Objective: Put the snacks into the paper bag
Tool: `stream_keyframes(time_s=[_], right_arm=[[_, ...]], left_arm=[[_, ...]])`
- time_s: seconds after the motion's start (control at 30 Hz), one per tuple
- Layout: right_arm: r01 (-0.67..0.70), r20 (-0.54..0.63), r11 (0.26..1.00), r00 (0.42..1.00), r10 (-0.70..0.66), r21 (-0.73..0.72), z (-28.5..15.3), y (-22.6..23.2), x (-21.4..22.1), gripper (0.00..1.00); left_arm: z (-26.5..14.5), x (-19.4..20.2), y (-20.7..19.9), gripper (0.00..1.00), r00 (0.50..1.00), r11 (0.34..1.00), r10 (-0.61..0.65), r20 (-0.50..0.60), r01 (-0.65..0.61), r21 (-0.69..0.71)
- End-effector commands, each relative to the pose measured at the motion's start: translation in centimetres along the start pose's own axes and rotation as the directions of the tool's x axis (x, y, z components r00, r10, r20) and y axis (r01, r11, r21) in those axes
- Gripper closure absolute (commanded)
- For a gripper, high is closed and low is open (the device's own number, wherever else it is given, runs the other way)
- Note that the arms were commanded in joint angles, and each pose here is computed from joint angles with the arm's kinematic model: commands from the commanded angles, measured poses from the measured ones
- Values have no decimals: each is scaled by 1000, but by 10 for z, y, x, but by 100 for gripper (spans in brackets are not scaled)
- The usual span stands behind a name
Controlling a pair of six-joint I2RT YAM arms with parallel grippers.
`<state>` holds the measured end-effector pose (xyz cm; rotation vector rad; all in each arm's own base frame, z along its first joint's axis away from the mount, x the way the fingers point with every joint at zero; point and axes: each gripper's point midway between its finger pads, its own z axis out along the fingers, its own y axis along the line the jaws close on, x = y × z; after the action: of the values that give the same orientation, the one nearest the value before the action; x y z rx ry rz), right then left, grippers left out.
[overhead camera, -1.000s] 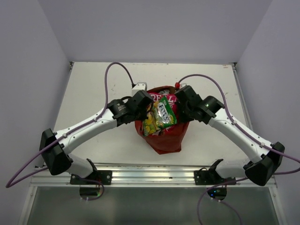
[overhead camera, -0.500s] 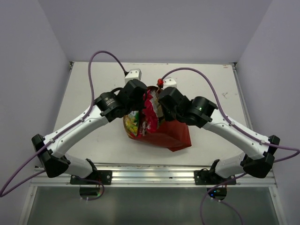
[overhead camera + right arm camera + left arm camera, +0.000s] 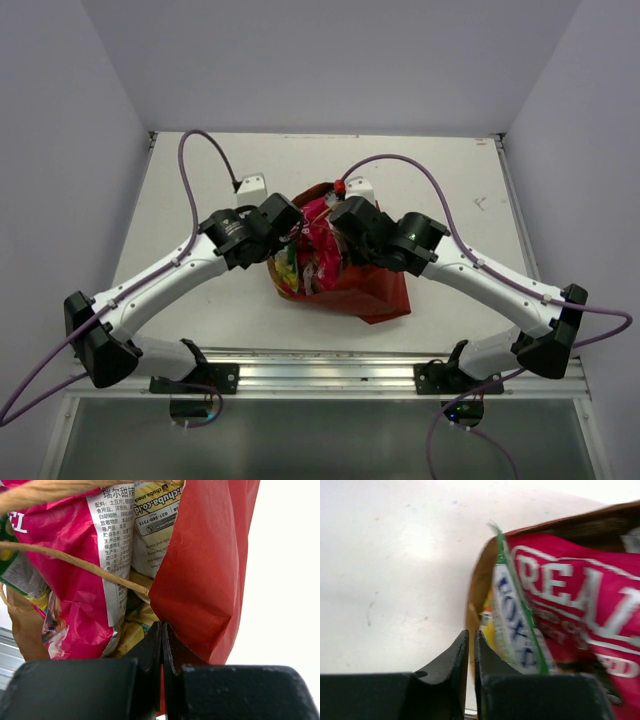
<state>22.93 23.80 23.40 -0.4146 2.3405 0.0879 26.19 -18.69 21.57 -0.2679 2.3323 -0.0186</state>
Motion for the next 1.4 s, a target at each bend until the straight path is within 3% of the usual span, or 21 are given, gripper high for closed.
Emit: stream_keyframes(time_s=[0.0, 0.03, 0.1, 0.3, 0.4, 0.43, 0.57, 0.67, 0.8, 1.13, 1.23, 1.37], right_arm=[[-23, 11, 998, 1000, 23, 58, -10, -18, 1, 100], [-21, 10, 998, 1000, 21, 58, -10, -19, 1, 100], [-22, 11, 998, 1000, 21, 60, -12, -20, 1, 100], [-23, 9, 998, 1000, 23, 66, -12, -22, 3, 100], [-25, 10, 997, 1000, 24, 67, -12, -22, 3, 100], [-25, 10, 997, 1000, 24, 68, -13, -22, 3, 100], [-24, 12, 997, 1000, 23, 78, -14, -25, 3, 100], [-26, 16, 997, 1000, 25, 77, -14, -26, 3, 100], [-25, 11, 996, 1000, 24, 84, -14, -27, 5, 100], [-32, 18, 996, 999, 31, 85, -16, -29, 5, 100], [-37, 20, 996, 999, 36, 87, -18, -31, 5, 100], [-37, 19, 995, 999, 36, 96, -19, -33, 7, 100]], left_arm=[[15, 26, 64, 75, 985, 975, -173, 12, 173, -142], [12, 17, 57, 72, 978, 974, -204, 41, 207, -95], [28, 40, 64, 70, 974, 972, -226, -31, 223, -71], [47, 47, 33, 68, 965, 952, -254, -69, 262, 155], [48, 42, 19, 48, 964, 935, -260, -62, 267, 232], [48, 37, 13, 37, 962, 925, -269, -48, 272, 266], [50, 40, 5, 29, 962, 911, -267, -62, 273, 310], [56, 45, 5, 30, 962, 912, -262, -79, 274, 304], [52, 43, 5, 46, 958, 907, -275, -81, 286, 310], [68, 60, -5, 47, 964, 905, -236, -123, 264, 333], [75, 67, -6, 55, 966, 912, -221, -135, 254, 322], [76, 65, -3, 76, 967, 913, -226, -120, 253, 319]])
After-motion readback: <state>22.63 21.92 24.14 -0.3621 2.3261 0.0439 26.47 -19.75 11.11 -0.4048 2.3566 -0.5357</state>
